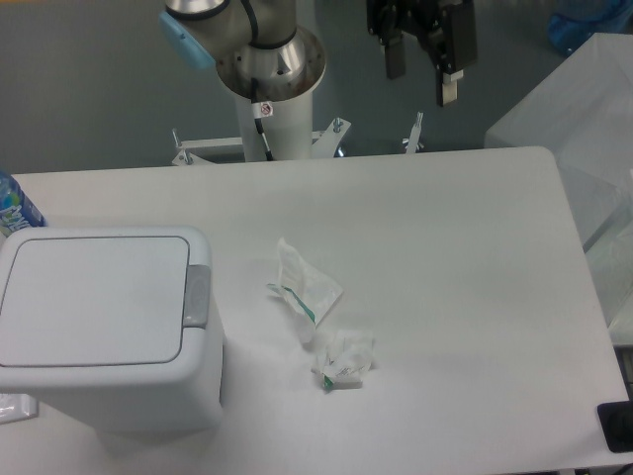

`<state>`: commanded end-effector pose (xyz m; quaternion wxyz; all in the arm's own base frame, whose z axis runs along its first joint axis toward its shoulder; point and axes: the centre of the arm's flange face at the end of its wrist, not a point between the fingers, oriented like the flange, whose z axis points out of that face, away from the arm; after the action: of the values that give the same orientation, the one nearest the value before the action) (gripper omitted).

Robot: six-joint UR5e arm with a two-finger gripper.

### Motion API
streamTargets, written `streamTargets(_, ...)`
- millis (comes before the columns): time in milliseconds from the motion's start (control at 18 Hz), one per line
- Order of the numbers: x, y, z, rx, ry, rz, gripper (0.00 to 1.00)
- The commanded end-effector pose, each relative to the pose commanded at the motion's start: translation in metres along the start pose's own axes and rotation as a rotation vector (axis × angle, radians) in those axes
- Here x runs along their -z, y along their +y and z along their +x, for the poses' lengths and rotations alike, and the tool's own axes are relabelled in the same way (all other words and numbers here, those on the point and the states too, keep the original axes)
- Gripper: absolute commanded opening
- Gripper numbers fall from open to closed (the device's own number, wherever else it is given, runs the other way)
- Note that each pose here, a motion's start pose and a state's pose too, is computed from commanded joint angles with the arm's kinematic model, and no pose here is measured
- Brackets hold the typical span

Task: Open the trash can
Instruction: 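Move the open gripper down from above the table toward the trash can, then lower the gripper onto the grey button panel of the trash can lid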

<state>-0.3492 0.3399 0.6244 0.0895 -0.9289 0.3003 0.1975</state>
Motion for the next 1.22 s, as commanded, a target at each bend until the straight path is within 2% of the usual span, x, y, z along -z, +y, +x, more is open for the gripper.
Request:
streamTargets(333, -0.004, -0.001, -0.001, 0.000, 0.007, 0.004, 1.00)
streamTargets(556, -0.026, -0.004, -0.004, 0.013, 0.043, 0.036, 1.00)
streamTargets(833, -0.032, -0.021, -0.011, 0.338, 0.066, 0.226, 1.00)
streamTargets(1056, -0.043, -0.035, -0.021, 0.519, 0.074, 0.326, 1.00)
streamTargets(1222, -0.054, -0.049, -0.030, 0.694, 0.115, 0.411, 1.00)
